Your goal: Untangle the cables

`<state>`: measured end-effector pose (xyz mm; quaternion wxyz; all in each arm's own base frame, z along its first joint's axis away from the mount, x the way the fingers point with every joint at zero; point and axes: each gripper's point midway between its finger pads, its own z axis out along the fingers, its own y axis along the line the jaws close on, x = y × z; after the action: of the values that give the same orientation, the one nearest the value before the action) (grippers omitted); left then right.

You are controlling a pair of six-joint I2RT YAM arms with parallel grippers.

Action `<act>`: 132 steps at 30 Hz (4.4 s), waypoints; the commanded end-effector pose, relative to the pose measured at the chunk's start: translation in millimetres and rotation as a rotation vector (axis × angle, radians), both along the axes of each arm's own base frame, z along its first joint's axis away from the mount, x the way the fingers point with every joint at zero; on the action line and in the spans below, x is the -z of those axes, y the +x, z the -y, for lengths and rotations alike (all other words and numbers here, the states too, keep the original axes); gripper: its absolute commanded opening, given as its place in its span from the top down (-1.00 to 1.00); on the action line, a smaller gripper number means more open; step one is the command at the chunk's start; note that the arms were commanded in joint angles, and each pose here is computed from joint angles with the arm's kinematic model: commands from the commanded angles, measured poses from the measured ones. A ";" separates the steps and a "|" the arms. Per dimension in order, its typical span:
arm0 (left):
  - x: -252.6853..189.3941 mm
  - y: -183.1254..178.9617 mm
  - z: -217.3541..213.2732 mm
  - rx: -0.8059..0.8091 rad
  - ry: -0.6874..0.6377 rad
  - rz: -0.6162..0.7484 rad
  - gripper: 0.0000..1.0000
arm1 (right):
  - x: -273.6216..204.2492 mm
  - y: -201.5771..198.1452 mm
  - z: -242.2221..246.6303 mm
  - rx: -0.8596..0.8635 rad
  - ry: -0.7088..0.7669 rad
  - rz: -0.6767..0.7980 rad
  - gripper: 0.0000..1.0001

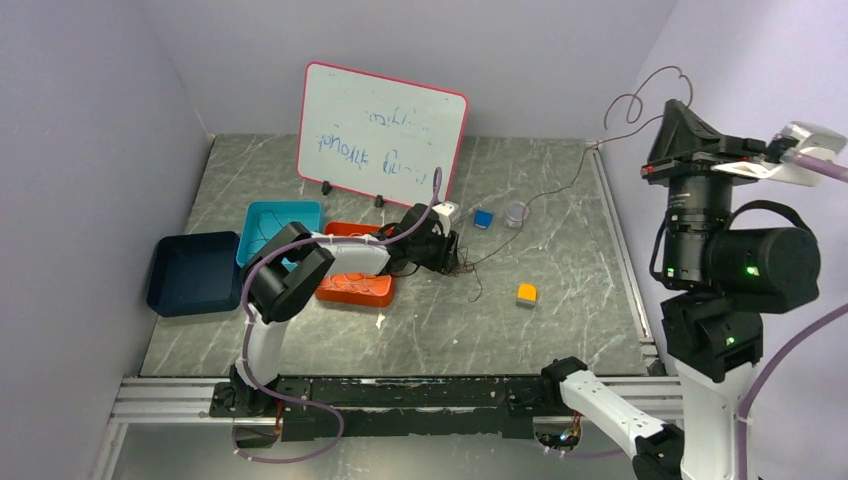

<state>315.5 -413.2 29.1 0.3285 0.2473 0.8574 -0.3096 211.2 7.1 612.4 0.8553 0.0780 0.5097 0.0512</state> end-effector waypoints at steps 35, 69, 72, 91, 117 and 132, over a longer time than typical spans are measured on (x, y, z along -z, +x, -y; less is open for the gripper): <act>8.0 23.5 -9.0 -0.098 0.056 0.040 0.83 | -66.0 -61.6 58.5 0.254 -0.003 0.191 1.00; -303.4 -23.8 35.8 0.284 -0.553 0.492 -0.62 | 91.9 92.3 -21.8 0.073 0.017 -0.346 1.00; -312.4 -35.6 46.6 0.326 -0.620 0.475 -0.75 | 101.0 100.2 -30.4 0.038 0.081 -0.365 1.00; -273.2 -49.6 127.9 0.501 -0.753 0.242 -0.51 | 98.6 102.8 -48.2 -0.065 0.156 -0.355 1.00; -324.1 -20.4 48.7 0.355 -0.386 0.364 0.86 | 268.5 146.6 -0.7 0.140 0.136 -0.673 0.67; -411.3 53.8 32.4 0.275 -0.503 0.418 0.86 | 307.6 110.8 -16.1 -0.105 0.127 -0.644 -0.01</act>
<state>373.8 -448.8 426.2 0.5099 0.3329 0.6332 -0.4777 330.6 -3.7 295.8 0.6067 0.1875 0.7716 0.0371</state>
